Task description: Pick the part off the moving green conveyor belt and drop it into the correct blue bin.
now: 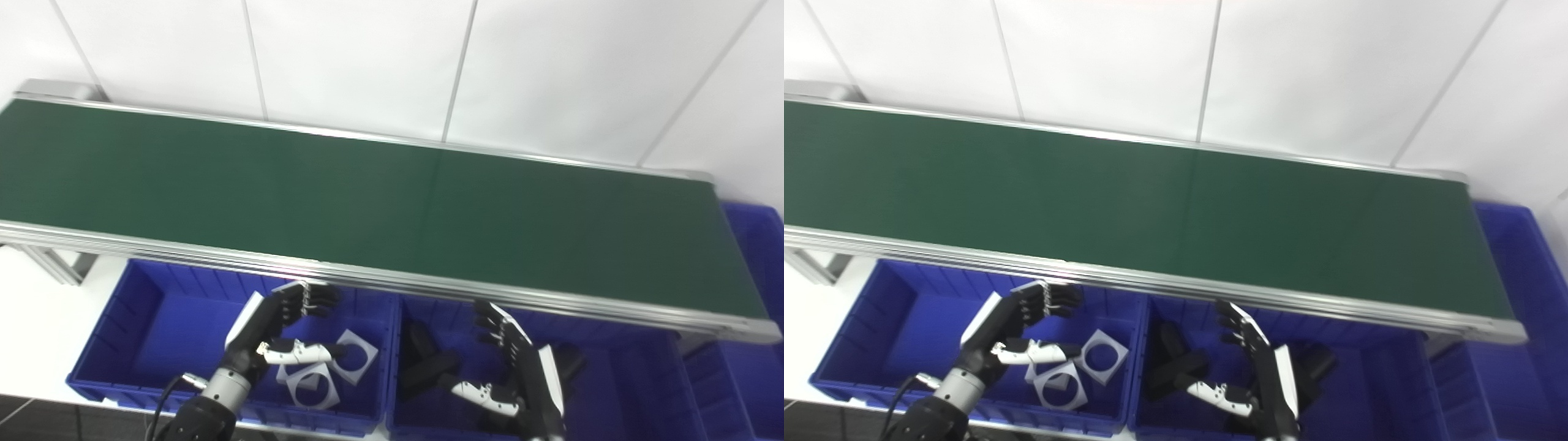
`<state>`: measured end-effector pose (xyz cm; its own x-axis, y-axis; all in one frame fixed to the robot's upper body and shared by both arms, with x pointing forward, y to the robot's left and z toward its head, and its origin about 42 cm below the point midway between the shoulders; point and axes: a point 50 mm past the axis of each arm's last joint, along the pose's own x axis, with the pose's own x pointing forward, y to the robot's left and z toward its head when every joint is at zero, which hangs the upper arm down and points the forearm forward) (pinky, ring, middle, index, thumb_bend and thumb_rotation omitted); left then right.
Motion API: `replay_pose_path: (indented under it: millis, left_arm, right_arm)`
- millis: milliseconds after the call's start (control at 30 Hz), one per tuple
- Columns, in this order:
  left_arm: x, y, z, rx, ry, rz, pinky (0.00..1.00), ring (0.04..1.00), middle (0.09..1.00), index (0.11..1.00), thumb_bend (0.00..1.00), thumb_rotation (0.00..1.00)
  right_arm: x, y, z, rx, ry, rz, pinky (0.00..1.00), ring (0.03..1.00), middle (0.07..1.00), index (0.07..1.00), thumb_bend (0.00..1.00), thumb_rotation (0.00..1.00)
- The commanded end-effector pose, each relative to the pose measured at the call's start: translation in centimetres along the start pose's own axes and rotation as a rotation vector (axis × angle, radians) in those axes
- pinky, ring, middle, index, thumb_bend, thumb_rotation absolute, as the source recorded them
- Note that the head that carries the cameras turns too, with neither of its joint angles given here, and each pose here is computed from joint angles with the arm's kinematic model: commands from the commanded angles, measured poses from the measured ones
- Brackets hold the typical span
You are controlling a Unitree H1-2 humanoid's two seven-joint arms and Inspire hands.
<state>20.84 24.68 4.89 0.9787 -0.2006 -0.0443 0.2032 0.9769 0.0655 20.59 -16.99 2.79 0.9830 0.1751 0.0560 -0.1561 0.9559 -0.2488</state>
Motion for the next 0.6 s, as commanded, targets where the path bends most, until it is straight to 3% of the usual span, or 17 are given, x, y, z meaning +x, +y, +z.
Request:
replay_pose_path:
  millis: [0,267,567]
  left_arm:
    - [0.9,0.1,0.8,-0.012,-0.072,-0.01,0.65,0.641,0.641,0.651,0.63,0.0]
    - [1.5,-1.2,0.8,-0.074,-0.097,-0.013,0.61,0.617,0.64,0.661,0.66,0.0]
    - [1.5,-1.9,0.7,-0.087,-0.088,-0.012,0.68,0.652,0.668,0.674,0.65,0.0]
  right_arm:
    - [0.3,0.1,0.8,0.006,-0.04,-0.037,0.68,0.791,0.823,0.814,0.66,0.0]
    - [0.0,-0.2,0.8,-0.015,-0.039,-0.084,0.68,0.788,0.823,0.819,0.64,0.0]
    - [0.0,-0.3,0.7,-0.013,-0.026,-0.096,0.68,0.783,0.826,0.841,0.64,0.0]
